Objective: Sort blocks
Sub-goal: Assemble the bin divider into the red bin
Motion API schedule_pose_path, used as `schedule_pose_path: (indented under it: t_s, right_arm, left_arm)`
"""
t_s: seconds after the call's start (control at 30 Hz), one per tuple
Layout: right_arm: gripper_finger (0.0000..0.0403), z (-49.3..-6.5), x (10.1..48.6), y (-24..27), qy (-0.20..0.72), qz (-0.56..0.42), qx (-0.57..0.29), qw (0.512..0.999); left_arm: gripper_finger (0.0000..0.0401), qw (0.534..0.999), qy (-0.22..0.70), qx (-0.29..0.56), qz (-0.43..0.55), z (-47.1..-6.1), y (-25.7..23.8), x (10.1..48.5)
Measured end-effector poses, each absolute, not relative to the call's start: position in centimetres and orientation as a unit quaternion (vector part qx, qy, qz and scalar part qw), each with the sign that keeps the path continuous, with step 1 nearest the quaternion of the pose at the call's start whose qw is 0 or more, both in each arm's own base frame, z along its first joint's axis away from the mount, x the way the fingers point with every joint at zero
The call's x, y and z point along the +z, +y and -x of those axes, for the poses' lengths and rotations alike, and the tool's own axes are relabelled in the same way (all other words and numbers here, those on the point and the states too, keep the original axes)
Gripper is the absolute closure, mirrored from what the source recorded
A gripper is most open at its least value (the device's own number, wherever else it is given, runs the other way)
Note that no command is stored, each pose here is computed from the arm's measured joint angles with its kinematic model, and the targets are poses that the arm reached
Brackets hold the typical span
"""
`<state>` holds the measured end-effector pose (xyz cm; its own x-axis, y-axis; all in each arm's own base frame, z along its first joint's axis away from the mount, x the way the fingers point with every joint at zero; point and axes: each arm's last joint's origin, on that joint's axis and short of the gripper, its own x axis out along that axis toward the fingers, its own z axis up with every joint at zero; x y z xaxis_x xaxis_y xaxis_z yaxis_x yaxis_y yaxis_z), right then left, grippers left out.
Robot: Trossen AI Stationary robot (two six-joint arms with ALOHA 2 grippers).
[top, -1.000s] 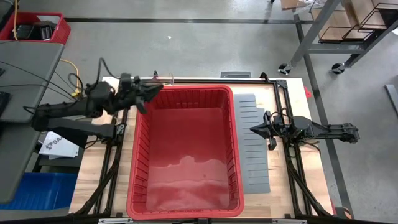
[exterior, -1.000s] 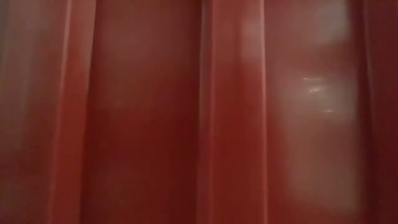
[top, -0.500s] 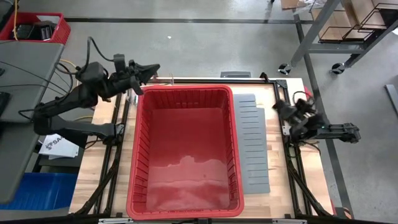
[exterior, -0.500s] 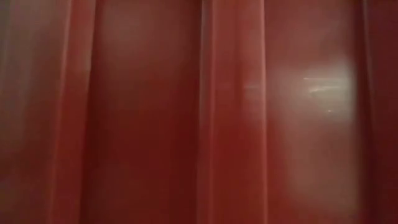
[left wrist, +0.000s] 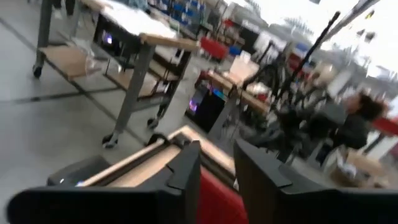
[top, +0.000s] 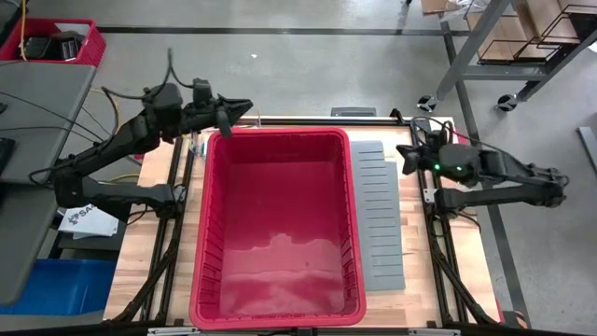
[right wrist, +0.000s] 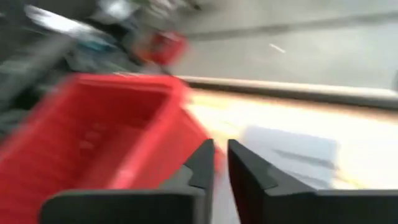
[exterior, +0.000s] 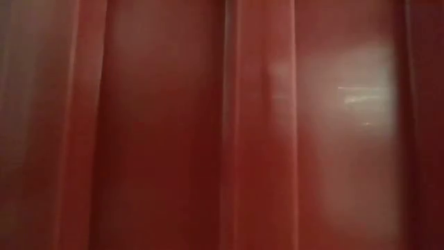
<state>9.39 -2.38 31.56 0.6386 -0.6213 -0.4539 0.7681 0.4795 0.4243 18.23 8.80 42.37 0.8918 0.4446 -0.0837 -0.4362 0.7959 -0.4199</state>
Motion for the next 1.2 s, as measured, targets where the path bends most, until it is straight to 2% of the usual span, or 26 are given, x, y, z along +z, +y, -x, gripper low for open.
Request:
schedule_pose_path:
  t_s: [0.1,0.23,0.37,0.5,0.93,1.2]
  right_arm:
    - [0.0306,-9.5,31.2,-3.0,0.168,-0.332,-0.462,0.805]
    - [0.0245,-11.1,28.9,-4.4,0.224,-0.387,-0.496,0.744]
    - [0.0211,-12.5,25.8,-6.6,0.262,-0.445,-0.511,0.688]
    - [0.0206,-12.9,23.3,-9.4,0.270,-0.512,-0.483,0.657]
    - [0.0206,-11.1,21.1,-17.4,0.195,-0.591,-0.421,0.660]
    - [0.0206,-10.9,17.9,-19.5,0.245,-0.611,-0.421,0.624]
  left_arm:
    - [0.0269,0.952,0.024,0.223,0.207,-19.1,9.5,41.5]
    - [0.0235,0.952,0.046,0.221,0.209,-20.1,10.5,40.6]
    - [0.0217,0.953,0.054,0.214,0.205,-20.3,11.1,40.4]
    - [0.0215,0.958,0.055,0.197,0.201,-19.9,11.4,40.5]
    - [0.0215,0.961,0.066,0.189,0.189,-19.1,11.4,40.6]
    - [0.0215,0.959,0.078,0.193,0.193,-19.1,11.4,40.3]
